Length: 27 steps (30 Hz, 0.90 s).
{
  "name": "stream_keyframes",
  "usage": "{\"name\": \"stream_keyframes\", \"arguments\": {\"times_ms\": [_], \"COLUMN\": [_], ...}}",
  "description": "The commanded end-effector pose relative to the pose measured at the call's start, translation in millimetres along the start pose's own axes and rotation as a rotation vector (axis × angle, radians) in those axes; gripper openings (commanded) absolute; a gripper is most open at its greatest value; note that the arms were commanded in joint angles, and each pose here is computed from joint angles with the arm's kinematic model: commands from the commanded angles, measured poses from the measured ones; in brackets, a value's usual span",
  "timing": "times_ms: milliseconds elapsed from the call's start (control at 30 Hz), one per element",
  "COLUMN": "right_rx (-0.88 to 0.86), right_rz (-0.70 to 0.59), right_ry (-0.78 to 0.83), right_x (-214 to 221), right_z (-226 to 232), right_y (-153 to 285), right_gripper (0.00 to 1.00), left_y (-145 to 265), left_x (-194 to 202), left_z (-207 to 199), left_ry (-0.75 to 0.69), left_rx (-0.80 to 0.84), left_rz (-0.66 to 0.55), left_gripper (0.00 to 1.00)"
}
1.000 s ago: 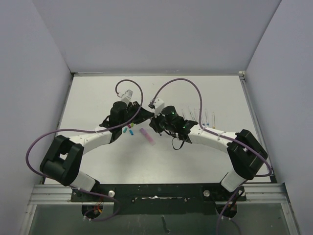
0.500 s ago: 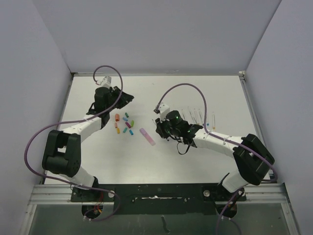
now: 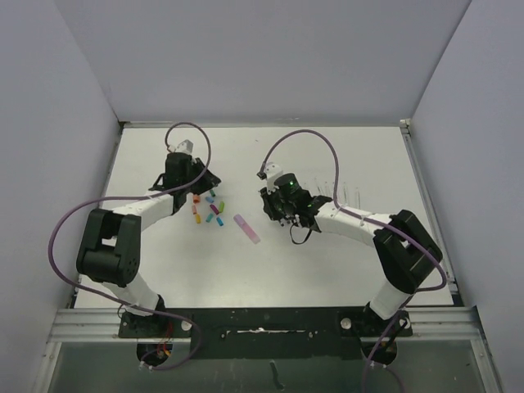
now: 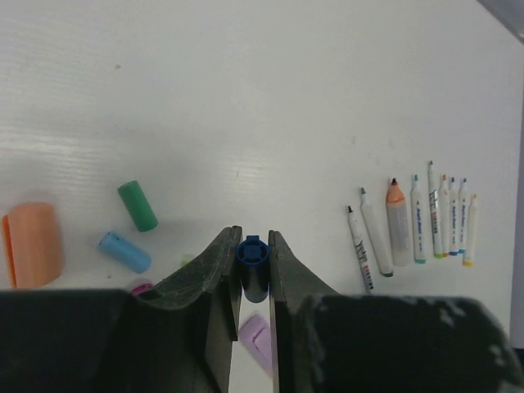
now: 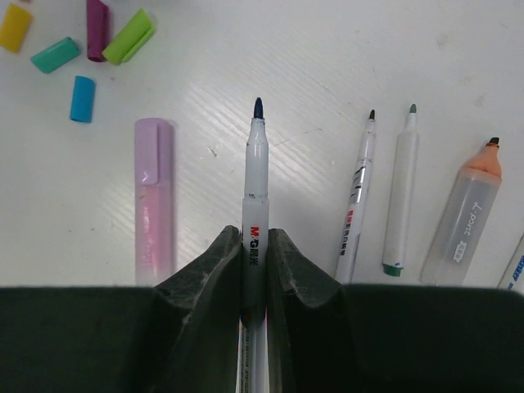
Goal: Open the pen caps
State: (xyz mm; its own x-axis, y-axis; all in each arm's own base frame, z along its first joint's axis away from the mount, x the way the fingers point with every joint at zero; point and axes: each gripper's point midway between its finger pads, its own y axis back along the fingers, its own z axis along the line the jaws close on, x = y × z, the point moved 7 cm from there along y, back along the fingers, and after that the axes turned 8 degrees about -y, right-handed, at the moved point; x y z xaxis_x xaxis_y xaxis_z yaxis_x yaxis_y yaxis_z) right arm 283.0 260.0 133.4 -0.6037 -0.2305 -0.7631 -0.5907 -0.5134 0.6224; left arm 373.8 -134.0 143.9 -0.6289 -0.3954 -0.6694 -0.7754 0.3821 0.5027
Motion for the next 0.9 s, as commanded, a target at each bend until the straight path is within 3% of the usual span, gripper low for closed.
{"name": "stream_keyframes", "arguments": {"times_ms": [0, 633, 867], "right_rx": [0.035, 0.068, 0.089], "right_rz": [-0.031, 0.017, 0.019], "right_ry": [0.012, 0.005, -0.006], "right_x": [-18.4, -15.4, -11.1], "right_z": [-8.9, -25.7, -29.4], "right_y": [-11.0, -54.3, -69.1], "right_gripper": [0.00, 0.00, 0.00], "left_y": [-8.8, -55.6, -65.1], "left_x": [13.5, 18.8, 19.4], "left_z": [9.4, 17.0, 20.7], "left_ry": [-0.092, -0.204, -0.209], "left_rx": [-0.063, -0.182, -0.201], "left_rz": [0.058, 0.147, 0.164], "left_gripper": [0.00, 0.00, 0.11]}}
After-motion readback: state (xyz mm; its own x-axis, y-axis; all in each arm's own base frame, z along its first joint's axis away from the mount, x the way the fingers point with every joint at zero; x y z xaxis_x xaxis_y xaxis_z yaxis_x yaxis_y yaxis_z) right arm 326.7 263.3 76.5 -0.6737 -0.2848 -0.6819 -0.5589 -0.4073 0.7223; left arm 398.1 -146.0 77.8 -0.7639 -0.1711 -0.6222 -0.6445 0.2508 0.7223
